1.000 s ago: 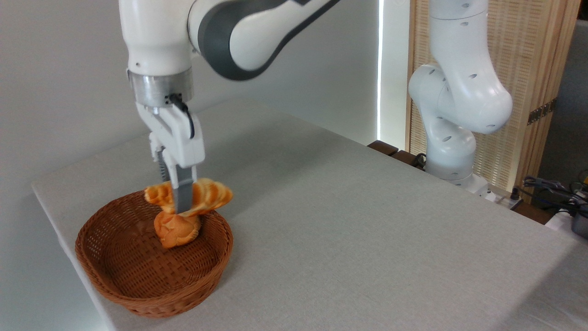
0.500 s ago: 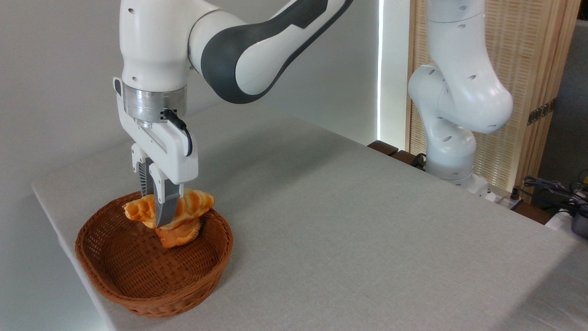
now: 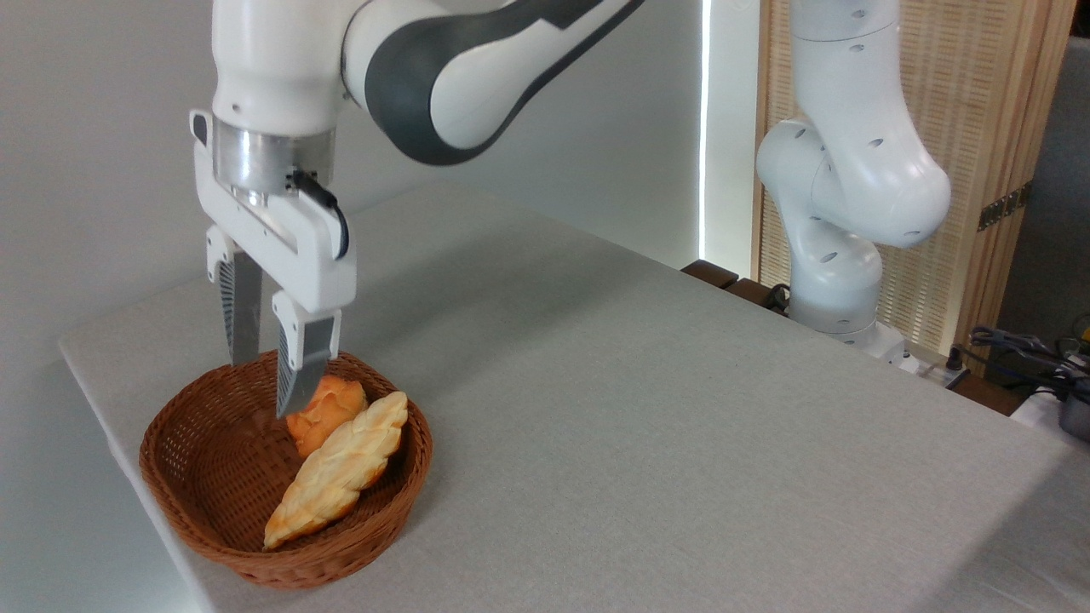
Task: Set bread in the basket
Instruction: 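Lower the bread into the basket and open the gripper to release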
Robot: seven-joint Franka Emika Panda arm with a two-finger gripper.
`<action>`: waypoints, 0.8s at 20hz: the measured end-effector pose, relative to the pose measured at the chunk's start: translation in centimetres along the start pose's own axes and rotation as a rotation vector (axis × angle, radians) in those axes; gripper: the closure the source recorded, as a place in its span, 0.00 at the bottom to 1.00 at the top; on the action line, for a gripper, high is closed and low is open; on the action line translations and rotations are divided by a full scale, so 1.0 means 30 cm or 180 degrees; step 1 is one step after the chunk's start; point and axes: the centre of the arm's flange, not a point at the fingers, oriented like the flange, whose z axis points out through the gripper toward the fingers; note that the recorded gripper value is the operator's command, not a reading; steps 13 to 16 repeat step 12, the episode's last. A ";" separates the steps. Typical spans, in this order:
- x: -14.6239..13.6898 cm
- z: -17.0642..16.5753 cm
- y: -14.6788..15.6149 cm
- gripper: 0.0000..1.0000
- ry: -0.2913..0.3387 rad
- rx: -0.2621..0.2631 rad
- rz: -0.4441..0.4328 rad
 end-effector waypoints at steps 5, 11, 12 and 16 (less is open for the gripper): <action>0.005 -0.167 0.034 0.00 -0.0230 -0.0178 0.0015; -0.047 -0.213 0.054 0.00 -0.0671 -0.0263 0.0079; -0.053 -0.211 0.052 0.00 -0.0703 -0.0275 0.0074; -0.053 -0.211 0.052 0.00 -0.0703 -0.0275 0.0074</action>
